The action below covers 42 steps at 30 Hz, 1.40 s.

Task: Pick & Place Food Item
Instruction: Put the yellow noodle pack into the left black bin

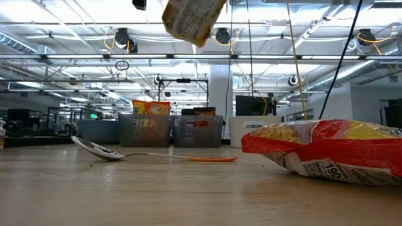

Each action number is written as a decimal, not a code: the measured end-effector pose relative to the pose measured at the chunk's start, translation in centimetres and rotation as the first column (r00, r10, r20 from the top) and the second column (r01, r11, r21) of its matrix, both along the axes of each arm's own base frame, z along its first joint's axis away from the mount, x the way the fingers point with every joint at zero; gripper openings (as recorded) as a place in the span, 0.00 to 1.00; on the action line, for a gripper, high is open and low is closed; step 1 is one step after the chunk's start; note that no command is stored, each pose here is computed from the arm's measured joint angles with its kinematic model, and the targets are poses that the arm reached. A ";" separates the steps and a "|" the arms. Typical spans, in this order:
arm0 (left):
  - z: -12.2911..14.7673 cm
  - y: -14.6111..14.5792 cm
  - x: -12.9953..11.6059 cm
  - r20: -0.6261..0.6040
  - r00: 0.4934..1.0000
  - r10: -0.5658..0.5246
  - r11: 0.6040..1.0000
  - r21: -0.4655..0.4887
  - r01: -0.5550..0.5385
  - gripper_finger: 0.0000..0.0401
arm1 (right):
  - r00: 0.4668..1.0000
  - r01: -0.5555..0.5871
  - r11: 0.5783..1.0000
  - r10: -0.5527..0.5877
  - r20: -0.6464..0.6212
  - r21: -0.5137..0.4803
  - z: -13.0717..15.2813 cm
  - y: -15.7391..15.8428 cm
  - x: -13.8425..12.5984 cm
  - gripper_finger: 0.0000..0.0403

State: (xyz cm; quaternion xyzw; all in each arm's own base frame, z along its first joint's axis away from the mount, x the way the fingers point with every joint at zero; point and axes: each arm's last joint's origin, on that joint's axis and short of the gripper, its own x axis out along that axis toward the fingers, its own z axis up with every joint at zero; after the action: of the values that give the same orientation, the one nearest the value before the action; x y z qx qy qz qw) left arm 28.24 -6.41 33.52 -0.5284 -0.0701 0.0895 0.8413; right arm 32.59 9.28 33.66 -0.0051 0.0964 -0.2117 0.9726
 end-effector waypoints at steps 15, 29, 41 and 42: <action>-0.2 -0.5 -0.1 -0.020 1.000 -0.016 1.000 0.011 0.016 0.00 | 1.000 -0.004 1.000 0.003 0.017 0.024 0.2 0.2 -0.2 0.21; -0.3 -0.6 -0.2 -0.030 0.999 -0.014 1.000 0.015 0.015 0.00 | 0.997 -0.071 0.996 0.070 0.022 0.055 0.2 0.4 -0.1 0.29; -0.5 -0.6 -0.2 -0.047 0.999 -0.010 1.000 0.021 0.011 0.00 | 0.997 -0.073 0.996 0.073 0.017 0.044 0.2 0.4 -0.1 0.32; -0.5 -0.6 -0.2 -0.048 0.999 -0.007 1.000 0.021 0.008 0.00 | 0.997 -0.074 0.996 0.073 0.016 0.042 0.2 0.4 -0.1 0.32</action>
State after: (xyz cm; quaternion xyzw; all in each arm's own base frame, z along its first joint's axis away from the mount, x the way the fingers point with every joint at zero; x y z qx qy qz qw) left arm 28.08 -6.99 33.05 -0.5173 -0.0488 0.0983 0.8488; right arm 32.52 9.65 33.84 0.0138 0.0937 -0.1737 0.9802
